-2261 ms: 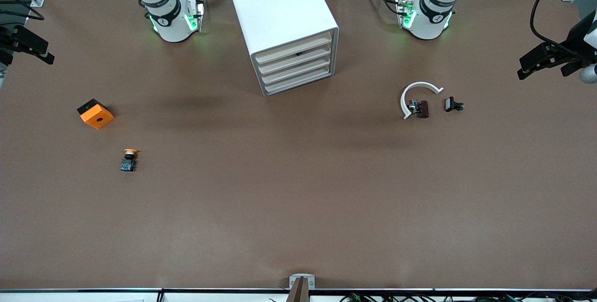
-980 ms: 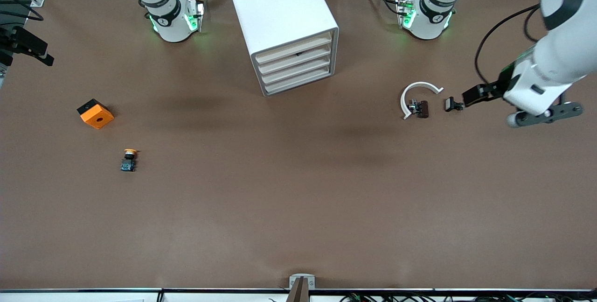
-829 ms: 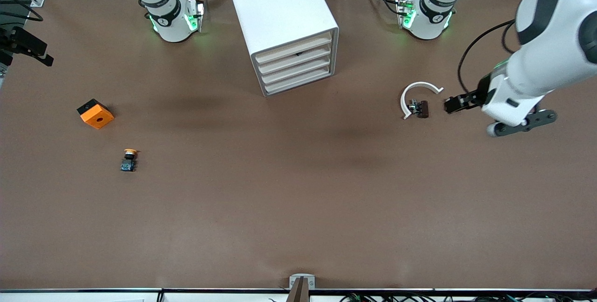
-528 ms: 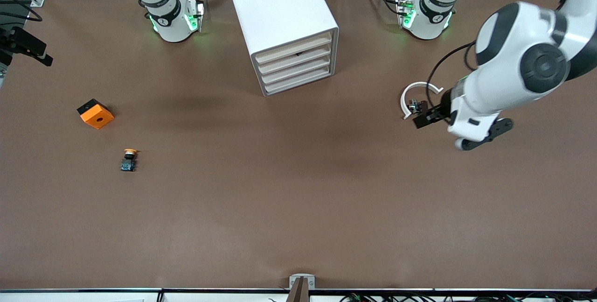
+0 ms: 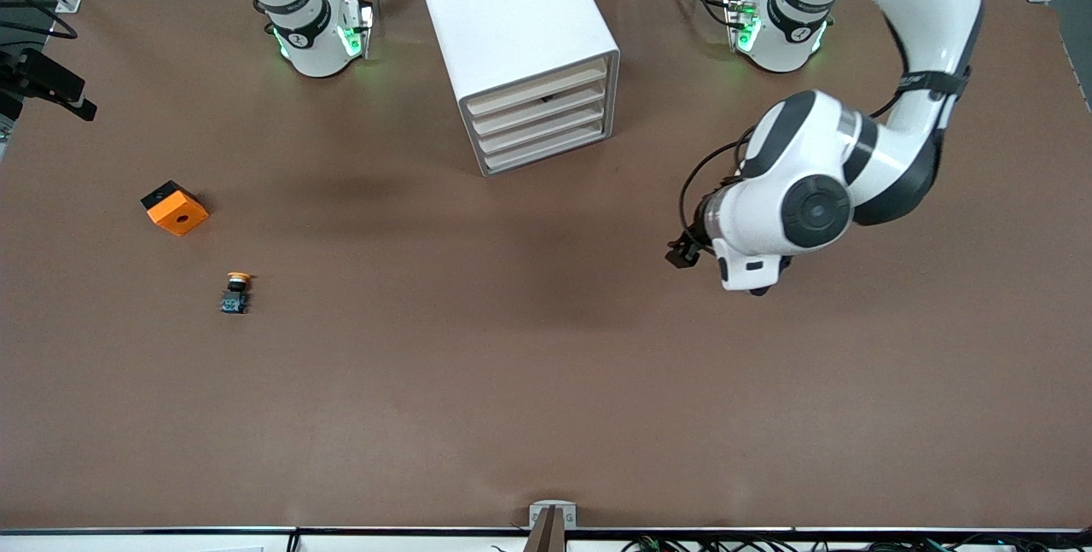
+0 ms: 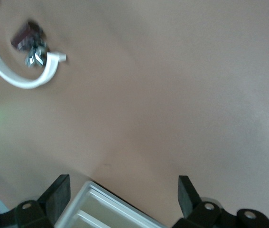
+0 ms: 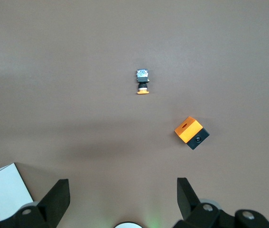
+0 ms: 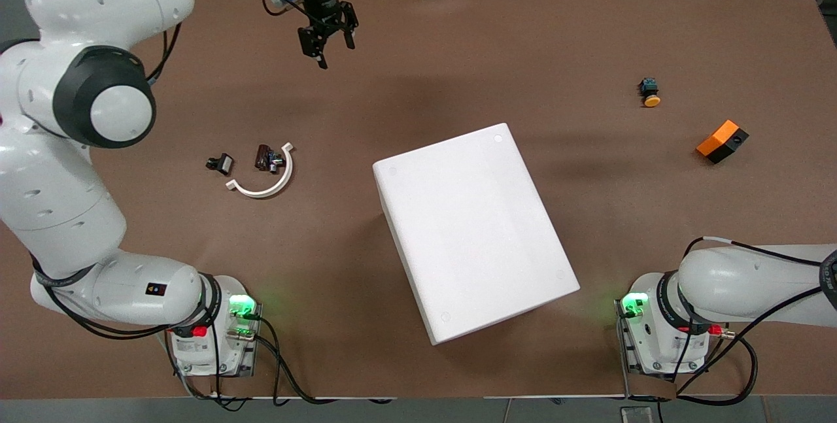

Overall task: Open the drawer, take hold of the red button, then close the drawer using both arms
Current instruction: 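Move the left gripper toward the white cabinet's top drawer handle, then grasp the top drawer handle with the left gripper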

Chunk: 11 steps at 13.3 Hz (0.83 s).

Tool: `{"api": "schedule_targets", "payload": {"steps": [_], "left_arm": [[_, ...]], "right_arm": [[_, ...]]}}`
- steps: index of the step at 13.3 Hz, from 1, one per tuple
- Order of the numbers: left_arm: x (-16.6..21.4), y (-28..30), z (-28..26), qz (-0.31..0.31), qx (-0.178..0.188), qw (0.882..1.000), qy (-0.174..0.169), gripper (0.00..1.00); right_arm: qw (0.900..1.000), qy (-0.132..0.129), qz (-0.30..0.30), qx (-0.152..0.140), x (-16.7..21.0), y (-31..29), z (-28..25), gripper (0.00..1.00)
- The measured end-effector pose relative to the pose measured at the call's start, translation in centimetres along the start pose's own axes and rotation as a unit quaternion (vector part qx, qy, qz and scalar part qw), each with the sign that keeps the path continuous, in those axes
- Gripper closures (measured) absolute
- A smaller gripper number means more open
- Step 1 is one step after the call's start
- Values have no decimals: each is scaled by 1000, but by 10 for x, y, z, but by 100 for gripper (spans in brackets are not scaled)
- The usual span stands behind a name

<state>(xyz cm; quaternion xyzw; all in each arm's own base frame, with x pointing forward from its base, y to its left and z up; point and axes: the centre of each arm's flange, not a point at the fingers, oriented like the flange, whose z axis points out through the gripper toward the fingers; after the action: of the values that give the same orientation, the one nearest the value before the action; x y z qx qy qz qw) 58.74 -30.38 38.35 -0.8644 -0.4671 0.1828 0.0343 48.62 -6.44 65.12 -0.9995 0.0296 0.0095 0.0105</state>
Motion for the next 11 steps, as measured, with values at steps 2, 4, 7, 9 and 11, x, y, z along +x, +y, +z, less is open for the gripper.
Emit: {"api": "schedule_targets", "payload": {"steps": [2,4,7,9,11], "left_arm": [[-12,14,17,-83,9,996,-25,0],[-17,24,29,-183,23,980,-70,0],[-29,34,52,-263,54,957,-108,0],[-59,39,72,-298,84,943,-120,0],[-86,39,100,-314,129,932,-128,0]], "right_arm": [[1000,0,0,0,0,0,0,0],[1000,0,0,0,0,0,0,0],[1000,0,0,0,0,0,0,0],[1000,0,0,0,0,0,0,0],[1000,-1,0,0,0,0,0,0]]}}
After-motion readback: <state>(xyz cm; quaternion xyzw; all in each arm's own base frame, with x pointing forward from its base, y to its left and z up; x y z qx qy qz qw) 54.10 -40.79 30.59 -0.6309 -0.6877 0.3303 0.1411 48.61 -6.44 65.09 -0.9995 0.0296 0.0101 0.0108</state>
